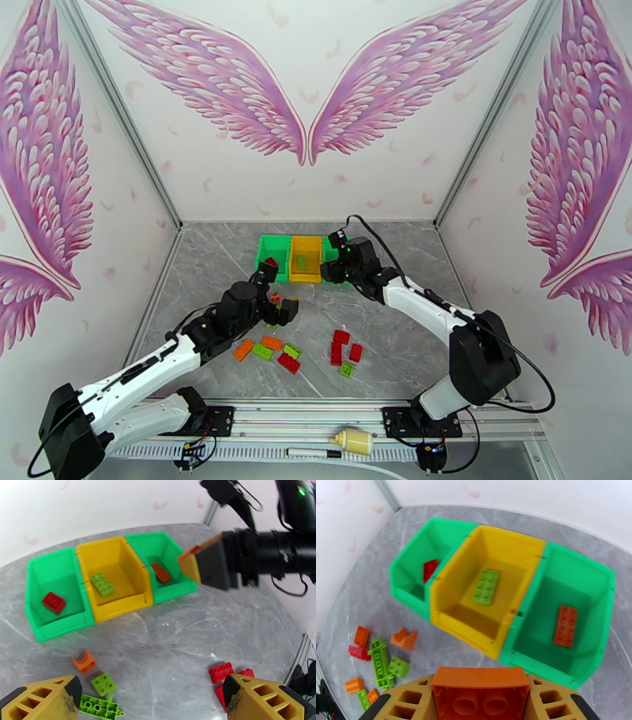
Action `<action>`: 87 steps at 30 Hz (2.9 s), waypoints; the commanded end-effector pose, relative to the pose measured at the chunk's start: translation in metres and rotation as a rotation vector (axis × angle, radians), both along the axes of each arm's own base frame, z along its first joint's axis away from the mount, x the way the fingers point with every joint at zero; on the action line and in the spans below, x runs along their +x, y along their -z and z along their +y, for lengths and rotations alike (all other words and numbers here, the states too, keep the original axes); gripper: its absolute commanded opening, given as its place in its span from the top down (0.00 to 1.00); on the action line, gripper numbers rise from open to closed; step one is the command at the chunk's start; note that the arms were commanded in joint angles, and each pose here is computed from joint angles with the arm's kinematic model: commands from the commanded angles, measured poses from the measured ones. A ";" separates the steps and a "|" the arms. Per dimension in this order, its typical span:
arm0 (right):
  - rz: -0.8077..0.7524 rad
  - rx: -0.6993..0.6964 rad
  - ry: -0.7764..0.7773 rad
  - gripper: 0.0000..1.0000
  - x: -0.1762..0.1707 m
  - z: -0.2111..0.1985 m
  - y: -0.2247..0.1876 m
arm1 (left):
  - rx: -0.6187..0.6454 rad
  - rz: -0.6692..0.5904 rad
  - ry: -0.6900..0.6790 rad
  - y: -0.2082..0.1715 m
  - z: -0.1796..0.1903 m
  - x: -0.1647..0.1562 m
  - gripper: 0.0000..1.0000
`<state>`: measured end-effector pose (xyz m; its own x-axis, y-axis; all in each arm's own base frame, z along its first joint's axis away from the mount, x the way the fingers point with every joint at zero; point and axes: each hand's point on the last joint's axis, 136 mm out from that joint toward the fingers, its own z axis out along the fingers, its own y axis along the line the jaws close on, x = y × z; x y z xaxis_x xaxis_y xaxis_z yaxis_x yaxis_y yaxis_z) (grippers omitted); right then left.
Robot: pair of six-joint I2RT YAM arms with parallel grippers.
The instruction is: Sort the legos into containers by color
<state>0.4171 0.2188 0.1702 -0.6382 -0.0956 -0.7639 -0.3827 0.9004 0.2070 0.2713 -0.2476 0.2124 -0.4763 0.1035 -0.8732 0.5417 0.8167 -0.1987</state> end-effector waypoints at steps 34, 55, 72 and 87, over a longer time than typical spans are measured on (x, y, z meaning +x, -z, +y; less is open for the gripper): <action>-0.113 0.031 -0.132 0.01 0.009 0.007 -0.036 | 0.066 0.207 -0.491 0.018 0.054 0.051 0.01; -0.167 0.079 -0.602 0.01 -0.113 0.036 -0.075 | 0.222 0.702 -0.651 0.101 0.064 0.083 0.11; -0.172 0.084 -0.606 0.01 -0.112 0.041 -0.075 | 0.275 0.861 -0.628 0.160 0.045 0.107 0.29; -0.161 0.081 -0.589 0.01 -0.108 0.041 -0.072 | 0.276 0.919 -0.630 0.180 0.042 0.112 0.56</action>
